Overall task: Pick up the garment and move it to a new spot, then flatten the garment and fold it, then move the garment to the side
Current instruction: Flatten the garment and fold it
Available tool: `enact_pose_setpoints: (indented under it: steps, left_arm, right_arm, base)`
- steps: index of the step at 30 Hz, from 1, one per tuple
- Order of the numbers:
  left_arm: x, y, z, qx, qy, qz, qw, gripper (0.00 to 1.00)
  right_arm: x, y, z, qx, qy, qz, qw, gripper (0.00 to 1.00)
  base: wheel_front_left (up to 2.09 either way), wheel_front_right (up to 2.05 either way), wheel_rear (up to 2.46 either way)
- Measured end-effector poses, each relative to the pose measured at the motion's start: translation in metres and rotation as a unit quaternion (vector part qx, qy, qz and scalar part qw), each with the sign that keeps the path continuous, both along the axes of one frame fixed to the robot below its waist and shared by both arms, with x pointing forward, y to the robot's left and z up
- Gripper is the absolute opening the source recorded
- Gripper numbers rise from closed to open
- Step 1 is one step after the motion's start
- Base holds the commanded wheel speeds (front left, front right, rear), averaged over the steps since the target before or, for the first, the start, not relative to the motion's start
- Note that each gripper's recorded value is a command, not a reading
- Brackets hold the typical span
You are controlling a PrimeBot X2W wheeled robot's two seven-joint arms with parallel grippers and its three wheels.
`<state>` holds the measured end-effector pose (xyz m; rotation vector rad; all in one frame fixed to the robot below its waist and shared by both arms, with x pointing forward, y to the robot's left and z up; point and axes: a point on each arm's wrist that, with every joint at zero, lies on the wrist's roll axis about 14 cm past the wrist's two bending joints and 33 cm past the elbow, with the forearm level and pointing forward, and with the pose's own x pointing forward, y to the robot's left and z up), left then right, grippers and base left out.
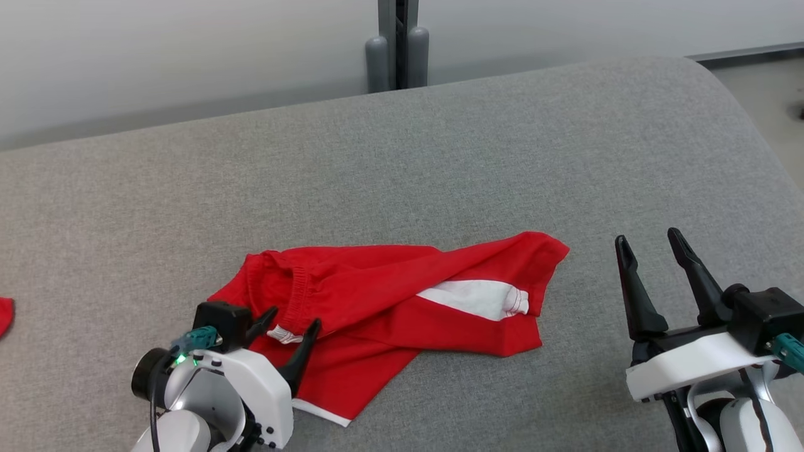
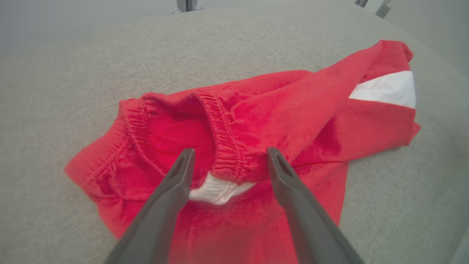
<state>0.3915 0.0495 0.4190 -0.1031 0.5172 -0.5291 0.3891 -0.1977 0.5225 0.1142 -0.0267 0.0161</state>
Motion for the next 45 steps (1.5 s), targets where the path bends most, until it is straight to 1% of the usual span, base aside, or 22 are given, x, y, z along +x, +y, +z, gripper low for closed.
enact_pose_setpoints:
  steps: [1, 2, 3, 8, 12, 16, 19, 23, 24, 25, 26, 30, 31, 33, 35, 37, 41, 45]
  left_arm:
    - [0.002, -0.001, -0.003, 0.002, 0.004, -0.003, 1.000, 1.00]
    - [0.005, -0.002, -0.004, 0.002, 0.003, -0.007, 1.000, 0.73]
    - [0.007, -0.003, -0.005, 0.002, 0.002, -0.009, 1.000, 0.00]
    - [0.012, -0.010, -0.002, -0.008, -0.001, -0.023, 1.000, 0.00]
    - [0.025, -0.013, 0.026, -0.028, -0.043, -0.023, 0.998, 0.00]
    - [0.044, -0.007, 0.046, -0.020, -0.071, -0.016, 0.997, 0.00]
    - [0.059, -0.006, 0.049, -0.024, -0.069, -0.012, 0.997, 0.00]
    - [0.076, -0.003, 0.036, -0.025, -0.038, -0.003, 0.999, 0.00]
    - [0.078, -0.003, 0.028, -0.024, -0.024, -0.001, 0.999, 0.04]
    - [0.079, -0.003, 0.022, -0.023, -0.015, 0.003, 1.000, 0.36]
    - [0.080, -0.003, 0.016, -0.022, -0.005, 0.005, 1.000, 1.00]
    - [0.085, 0.002, 0.007, -0.026, -0.006, 0.026, 0.999, 1.00]
    - [0.087, 0.005, 0.008, -0.032, -0.012, 0.040, 0.999, 1.00]
    - [0.095, 0.013, 0.018, -0.052, -0.041, 0.076, 0.995, 1.00]
    - [0.098, 0.022, 0.024, -0.056, -0.065, 0.102, 0.991, 1.00]
    - [0.099, 0.035, 0.031, -0.059, -0.092, 0.132, 0.985, 1.00]
    - [0.098, 0.066, 0.060, -0.072, -0.171, 0.194, 0.963, 1.00]
    - [0.086, 0.091, 0.082, -0.069, -0.222, 0.231, 0.945, 1.00]
  right_arm:
    - [0.001, -0.002, -0.003, 0.000, 0.004, -0.002, 1.000, 1.00]
    - [0.001, -0.003, -0.006, 0.000, 0.007, -0.004, 1.000, 1.00]
    - [0.002, -0.004, -0.008, 0.001, 0.009, -0.006, 1.000, 1.00]
    - [0.006, -0.009, -0.013, 0.002, 0.014, -0.013, 1.000, 1.00]
    - [0.010, -0.012, -0.014, 0.002, 0.011, -0.017, 1.000, 1.00]
    - [0.015, -0.010, -0.014, 0.003, 0.010, -0.014, 1.000, 1.00]
    - [0.019, -0.008, -0.015, 0.003, 0.011, -0.011, 1.000, 1.00]
    - [0.024, -0.007, -0.012, 0.001, 0.007, -0.008, 1.000, 1.00]
    - [0.025, -0.006, -0.012, 0.001, 0.007, -0.007, 1.000, 1.00]
    - [0.025, -0.006, -0.012, 0.001, 0.007, -0.007, 1.000, 1.00]
    - [0.024, -0.006, -0.012, 0.002, 0.008, -0.007, 1.000, 1.00]
    - [0.022, -0.009, -0.016, 0.004, 0.011, -0.012, 1.000, 1.00]
    - [0.021, -0.010, -0.016, 0.007, 0.011, -0.013, 1.000, 1.00]
    - [0.020, -0.010, -0.016, 0.007, 0.012, -0.014, 1.000, 1.00]
    - [0.020, -0.011, -0.016, 0.008, 0.011, -0.015, 1.000, 1.00]
    - [0.020, -0.009, -0.013, 0.008, 0.008, -0.013, 1.000, 1.00]
    - [0.023, -0.004, -0.008, 0.005, -0.001, -0.005, 1.000, 1.00]
    - [0.023, 0.003, -0.004, 0.004, -0.006, 0.005, 1.000, 1.00]
  base:
    - [0.00, 0.00, 0.00]
    - [0.00, 0.00, 0.00]
    - [0.00, 0.00, 0.00]
    - [0.00, 0.00, 0.00]
    - [0.00, 0.00, 0.00]
    - [0.00, 0.00, 0.00]
    - [0.00, 0.00, 0.00]
    - [0.00, 0.00, 0.00]
    - [0.00, 0.00, 0.00]
    - [0.00, 0.00, 0.00]
    - [0.00, 0.00, 0.00]
    - [0.00, 0.00, 0.00]
    - [0.00, 0.00, 0.00]
    - [0.00, 0.00, 0.00]
    - [0.00, 0.00, 0.00]
    - [0.00, 0.00, 0.00]
    - [0.00, 0.00, 0.00]
    - [0.00, 0.00, 0.00]
